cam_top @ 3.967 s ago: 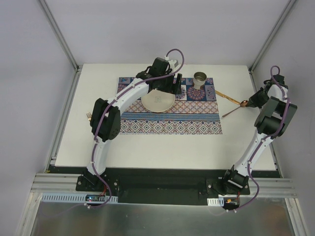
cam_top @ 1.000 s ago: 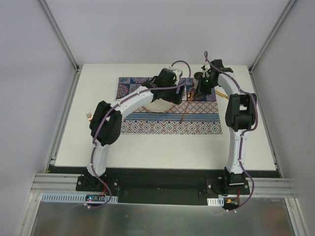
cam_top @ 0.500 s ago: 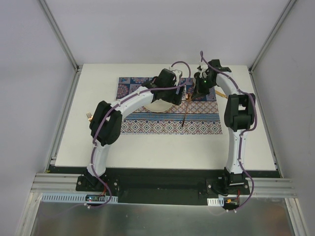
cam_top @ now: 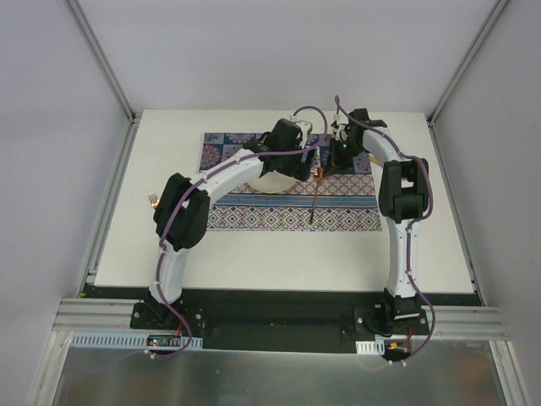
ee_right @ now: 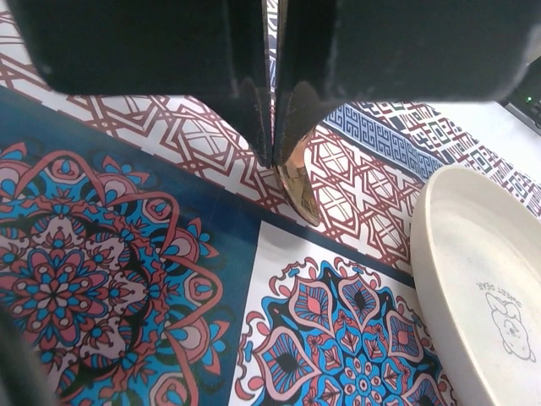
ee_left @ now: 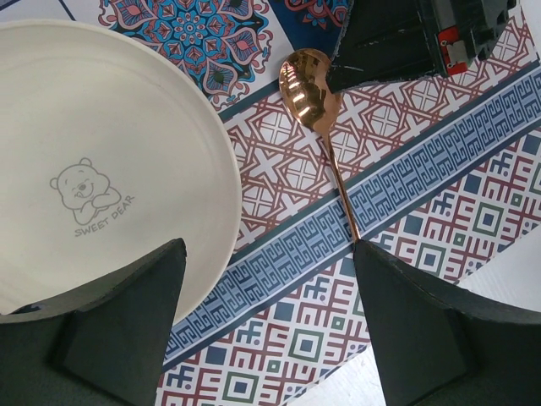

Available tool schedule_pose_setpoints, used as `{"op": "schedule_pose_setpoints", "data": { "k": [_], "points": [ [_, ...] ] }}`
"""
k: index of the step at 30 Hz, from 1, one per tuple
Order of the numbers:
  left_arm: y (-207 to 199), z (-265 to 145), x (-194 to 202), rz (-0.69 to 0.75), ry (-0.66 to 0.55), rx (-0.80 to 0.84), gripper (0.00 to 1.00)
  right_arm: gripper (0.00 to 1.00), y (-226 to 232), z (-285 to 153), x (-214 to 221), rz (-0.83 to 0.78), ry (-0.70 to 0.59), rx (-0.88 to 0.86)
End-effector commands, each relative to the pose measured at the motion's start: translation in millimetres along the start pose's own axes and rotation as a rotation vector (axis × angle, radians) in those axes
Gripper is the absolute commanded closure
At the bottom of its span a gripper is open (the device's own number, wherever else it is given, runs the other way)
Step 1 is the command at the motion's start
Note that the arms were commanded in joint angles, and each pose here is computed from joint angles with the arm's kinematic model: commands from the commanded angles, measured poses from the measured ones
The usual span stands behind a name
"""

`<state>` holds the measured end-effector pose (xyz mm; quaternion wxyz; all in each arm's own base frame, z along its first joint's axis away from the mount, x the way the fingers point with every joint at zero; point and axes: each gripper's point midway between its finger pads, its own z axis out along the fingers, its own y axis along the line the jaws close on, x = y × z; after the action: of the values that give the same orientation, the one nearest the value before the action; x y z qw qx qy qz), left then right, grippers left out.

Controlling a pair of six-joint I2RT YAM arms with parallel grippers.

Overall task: Set the dinner table for one person
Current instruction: Place the spoon on the napkin.

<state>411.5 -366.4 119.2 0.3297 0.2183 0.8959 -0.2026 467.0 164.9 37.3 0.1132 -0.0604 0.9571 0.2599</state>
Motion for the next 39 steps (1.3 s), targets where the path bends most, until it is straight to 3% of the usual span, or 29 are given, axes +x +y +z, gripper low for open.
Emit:
{"op": "schedule_pose_setpoints", "data": {
  "k": [1, 39],
  "points": [
    [1, -13, -21, 0.017, -0.062, -0.004, 0.20, 0.99, 14, -7, -14, -0.030, -0.025, -0.020],
    [2, -5, -15, 0.007, -0.043, 0.006, 0.20, 0.99, 0, -1, -44, 0.009, -0.085, 0.076]
  ]
}}
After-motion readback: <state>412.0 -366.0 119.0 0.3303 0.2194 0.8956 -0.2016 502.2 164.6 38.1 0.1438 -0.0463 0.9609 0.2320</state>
